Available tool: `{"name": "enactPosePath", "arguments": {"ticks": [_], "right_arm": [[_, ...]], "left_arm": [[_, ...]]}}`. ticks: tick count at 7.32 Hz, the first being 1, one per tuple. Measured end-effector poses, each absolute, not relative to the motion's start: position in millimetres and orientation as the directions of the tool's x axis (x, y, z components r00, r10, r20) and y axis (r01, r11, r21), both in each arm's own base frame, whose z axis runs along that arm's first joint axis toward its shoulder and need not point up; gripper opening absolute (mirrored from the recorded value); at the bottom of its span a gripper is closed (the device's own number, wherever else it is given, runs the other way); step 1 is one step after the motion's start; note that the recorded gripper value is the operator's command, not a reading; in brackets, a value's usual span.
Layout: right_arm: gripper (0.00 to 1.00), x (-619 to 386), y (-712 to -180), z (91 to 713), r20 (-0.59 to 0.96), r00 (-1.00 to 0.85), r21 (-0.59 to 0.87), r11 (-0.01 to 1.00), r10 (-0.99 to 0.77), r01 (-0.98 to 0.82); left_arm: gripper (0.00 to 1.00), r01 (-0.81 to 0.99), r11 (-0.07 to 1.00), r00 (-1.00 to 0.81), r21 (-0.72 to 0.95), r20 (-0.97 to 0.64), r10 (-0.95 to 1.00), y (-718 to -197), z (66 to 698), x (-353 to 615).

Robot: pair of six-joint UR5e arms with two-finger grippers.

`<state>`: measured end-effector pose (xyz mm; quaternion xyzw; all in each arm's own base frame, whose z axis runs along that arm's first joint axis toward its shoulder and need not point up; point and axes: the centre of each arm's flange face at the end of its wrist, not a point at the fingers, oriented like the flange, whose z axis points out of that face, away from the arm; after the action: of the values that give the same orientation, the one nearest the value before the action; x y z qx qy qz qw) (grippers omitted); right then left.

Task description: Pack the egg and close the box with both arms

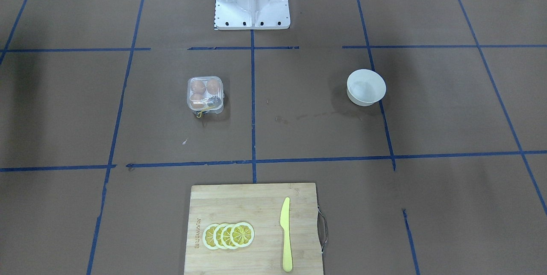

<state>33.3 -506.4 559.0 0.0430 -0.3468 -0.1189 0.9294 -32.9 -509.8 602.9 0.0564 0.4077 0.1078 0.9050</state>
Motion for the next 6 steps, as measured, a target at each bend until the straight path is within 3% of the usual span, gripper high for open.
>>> {"name": "enactPosePath", "arguments": {"ticks": [6], "right_arm": [[1.0, 32.2, -510.8, 572.3, 0.638, 0.732, 0.142, 0.971, -0.239, 0.194]], "left_arm": [[1.0, -0.149, 0.959, 0.644, 0.24, -0.713, 0.278, -519.0, 594.6, -31.6]]}}
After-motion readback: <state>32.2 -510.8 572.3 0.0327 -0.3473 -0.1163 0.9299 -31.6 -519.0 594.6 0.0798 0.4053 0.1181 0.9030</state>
